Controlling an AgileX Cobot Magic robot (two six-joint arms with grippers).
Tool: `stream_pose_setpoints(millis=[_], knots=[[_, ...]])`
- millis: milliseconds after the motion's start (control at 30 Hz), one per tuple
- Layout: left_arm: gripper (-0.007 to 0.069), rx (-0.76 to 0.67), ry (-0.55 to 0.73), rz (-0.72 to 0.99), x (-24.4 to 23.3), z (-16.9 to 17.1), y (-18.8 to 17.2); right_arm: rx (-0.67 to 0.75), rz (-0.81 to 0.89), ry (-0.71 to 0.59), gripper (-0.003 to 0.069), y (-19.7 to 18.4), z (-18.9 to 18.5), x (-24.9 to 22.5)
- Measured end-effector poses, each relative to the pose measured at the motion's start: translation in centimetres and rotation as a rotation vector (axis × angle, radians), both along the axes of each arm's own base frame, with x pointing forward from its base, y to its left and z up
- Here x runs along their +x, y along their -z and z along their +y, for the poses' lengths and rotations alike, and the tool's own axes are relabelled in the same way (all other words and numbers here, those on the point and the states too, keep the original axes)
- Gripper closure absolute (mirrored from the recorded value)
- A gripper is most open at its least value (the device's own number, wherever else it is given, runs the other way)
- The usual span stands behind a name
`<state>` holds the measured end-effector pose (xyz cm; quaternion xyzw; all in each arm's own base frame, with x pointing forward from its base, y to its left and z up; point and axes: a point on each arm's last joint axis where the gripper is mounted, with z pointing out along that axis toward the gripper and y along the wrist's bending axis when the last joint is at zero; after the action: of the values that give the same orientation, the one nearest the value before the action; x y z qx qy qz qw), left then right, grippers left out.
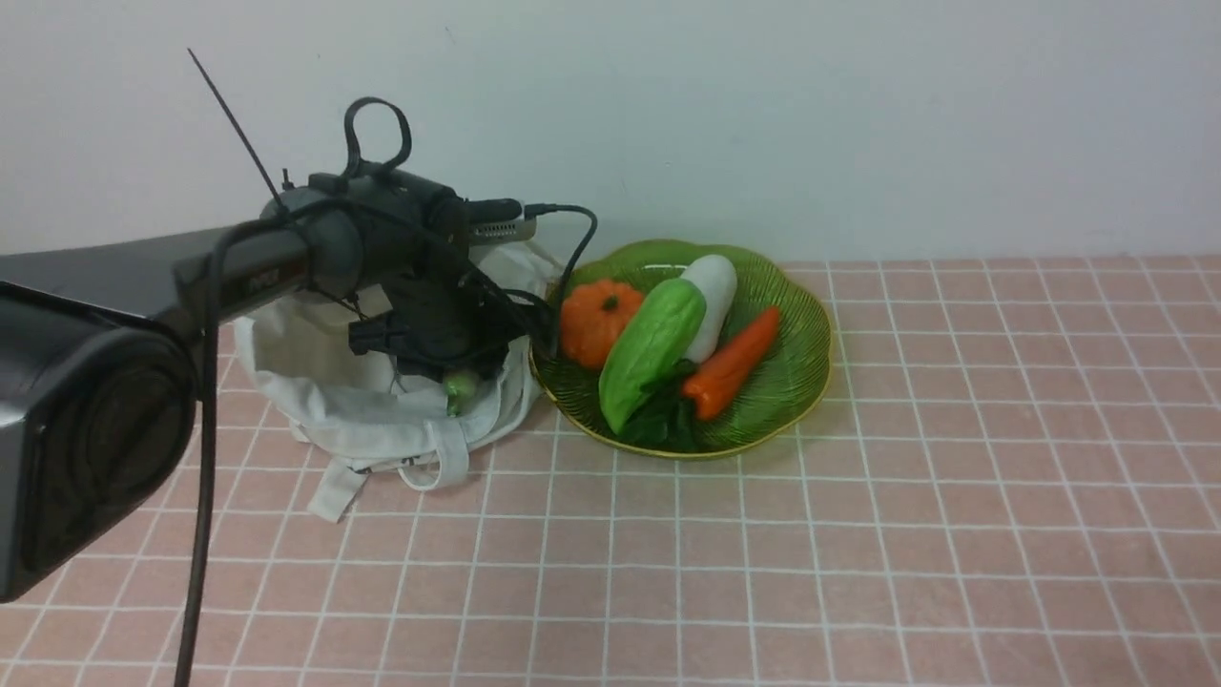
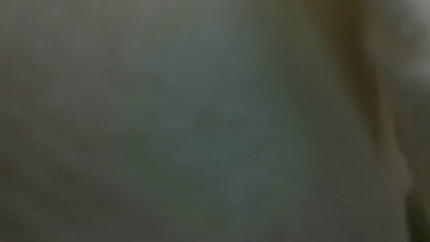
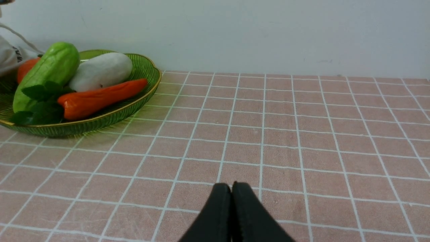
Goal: Take vegetables from bag on pink coffee tablecloth place on plate.
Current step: 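Take the eggplant out of the bag and place it in the plate with the left gripper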
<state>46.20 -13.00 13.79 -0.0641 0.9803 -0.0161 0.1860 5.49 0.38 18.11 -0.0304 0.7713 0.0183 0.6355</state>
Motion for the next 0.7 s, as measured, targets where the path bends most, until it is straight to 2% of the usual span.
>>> stream_pose_setpoints(millis=[100, 233, 467, 567, 700], knots=[[0.0354, 0.067, 0.02, 0.076, -0.9, 0.6, -1.0, 0.0, 0.0, 0.0, 0.0675, 0.0, 0.0, 0.0], [0.0354, 0.134, 0.074, 0.18, -2.9, 1.4, -4.3, 0.0, 0.0, 0.0, 0.0675, 0.0, 0.0, 0.0], [0.0354, 0.175, 0.214, 0.203, -5.5, 2.2, -9.9, 0.0, 0.0, 0.0, 0.0675, 0.0, 0.0, 0.0], [0.0354, 0.162, 0.254, 0.197, -6.6, 2.3, -11.1, 0.0, 0.0, 0.0, 0.0675, 0.0, 0.0, 0.0], [0.0354, 0.037, 0.292, 0.198, -9.5, 1.9, -13.4, 0.0, 0.0, 0.0, 0.0675, 0.0, 0.0, 0.0]])
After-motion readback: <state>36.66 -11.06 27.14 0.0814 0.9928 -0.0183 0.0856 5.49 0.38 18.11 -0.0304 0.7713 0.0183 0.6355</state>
